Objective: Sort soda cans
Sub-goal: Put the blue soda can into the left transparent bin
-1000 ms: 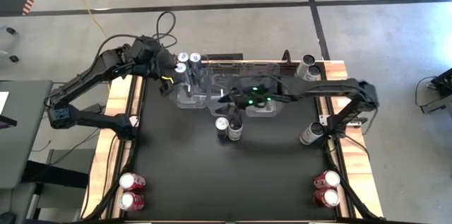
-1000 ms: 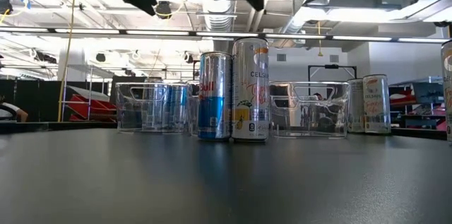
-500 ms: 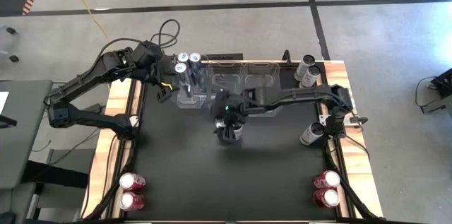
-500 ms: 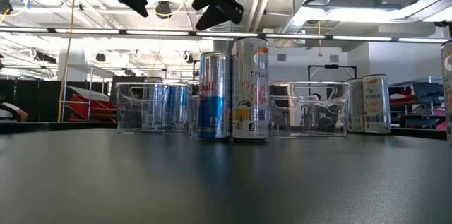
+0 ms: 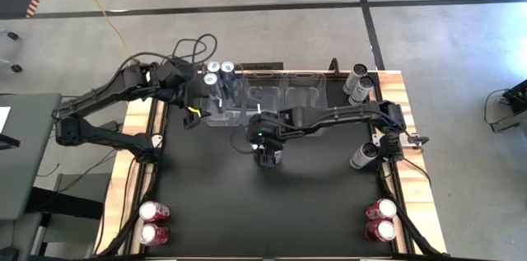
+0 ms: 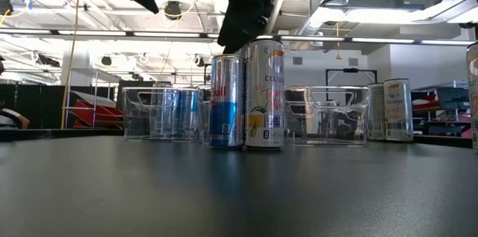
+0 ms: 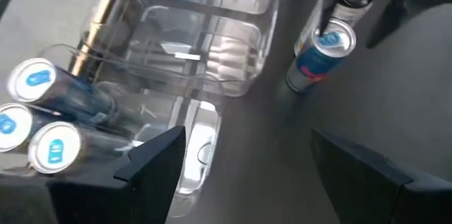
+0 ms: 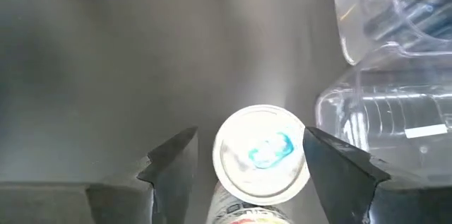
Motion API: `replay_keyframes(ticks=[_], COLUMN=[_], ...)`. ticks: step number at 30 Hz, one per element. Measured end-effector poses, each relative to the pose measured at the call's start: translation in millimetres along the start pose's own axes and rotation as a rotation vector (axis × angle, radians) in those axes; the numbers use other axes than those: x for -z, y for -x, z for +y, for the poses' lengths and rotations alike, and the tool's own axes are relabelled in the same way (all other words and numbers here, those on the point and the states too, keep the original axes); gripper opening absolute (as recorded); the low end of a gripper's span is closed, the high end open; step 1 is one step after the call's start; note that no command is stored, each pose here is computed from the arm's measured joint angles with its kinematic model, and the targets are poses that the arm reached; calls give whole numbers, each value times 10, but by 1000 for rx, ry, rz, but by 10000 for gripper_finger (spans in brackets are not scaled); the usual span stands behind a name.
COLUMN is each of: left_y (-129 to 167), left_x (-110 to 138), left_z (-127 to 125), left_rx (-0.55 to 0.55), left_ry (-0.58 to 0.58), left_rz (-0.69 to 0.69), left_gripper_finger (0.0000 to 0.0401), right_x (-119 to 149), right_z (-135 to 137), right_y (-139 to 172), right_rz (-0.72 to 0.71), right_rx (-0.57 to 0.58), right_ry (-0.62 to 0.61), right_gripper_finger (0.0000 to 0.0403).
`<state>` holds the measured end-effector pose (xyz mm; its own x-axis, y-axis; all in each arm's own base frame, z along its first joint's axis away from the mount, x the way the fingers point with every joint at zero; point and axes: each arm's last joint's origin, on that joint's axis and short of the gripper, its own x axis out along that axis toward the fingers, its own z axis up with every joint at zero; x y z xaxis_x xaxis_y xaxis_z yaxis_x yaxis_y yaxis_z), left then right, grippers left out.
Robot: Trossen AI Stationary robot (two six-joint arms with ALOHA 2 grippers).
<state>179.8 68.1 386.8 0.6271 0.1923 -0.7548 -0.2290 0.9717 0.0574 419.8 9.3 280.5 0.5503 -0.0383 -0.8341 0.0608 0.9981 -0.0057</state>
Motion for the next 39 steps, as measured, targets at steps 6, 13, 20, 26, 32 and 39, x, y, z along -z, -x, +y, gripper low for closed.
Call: replay_keyframes(ticks=[6, 13, 20, 26, 32, 39], left_y=[-87, -94, -94, -94, -95, -94], left_x=[44, 24, 24, 24, 27, 26], left_z=[-73, -115, -121, -120, -121, -121], left_rx=[27, 39, 40, 39, 39, 39], left_ry=[-18, -15, -2, -1, -10, 1], left_rz=[30, 12, 13, 13, 17, 17], left_gripper_finger=[301, 301, 301, 301, 301, 301], right_x=[-1, -3, 8, 12, 30, 125], right_z=[-8, -78, -117, -107, -22, -16], right_y=[0, -4, -71, -68, -107, -192], right_rz=[0, 7, 22, 22, 6, 43], right_rx=[0, -96, -76, -17, 3, 5], right_ry=[6, -23, -50, -34, -3, -9], right_gripper_finger=[275, 344, 392, 394, 388, 386])
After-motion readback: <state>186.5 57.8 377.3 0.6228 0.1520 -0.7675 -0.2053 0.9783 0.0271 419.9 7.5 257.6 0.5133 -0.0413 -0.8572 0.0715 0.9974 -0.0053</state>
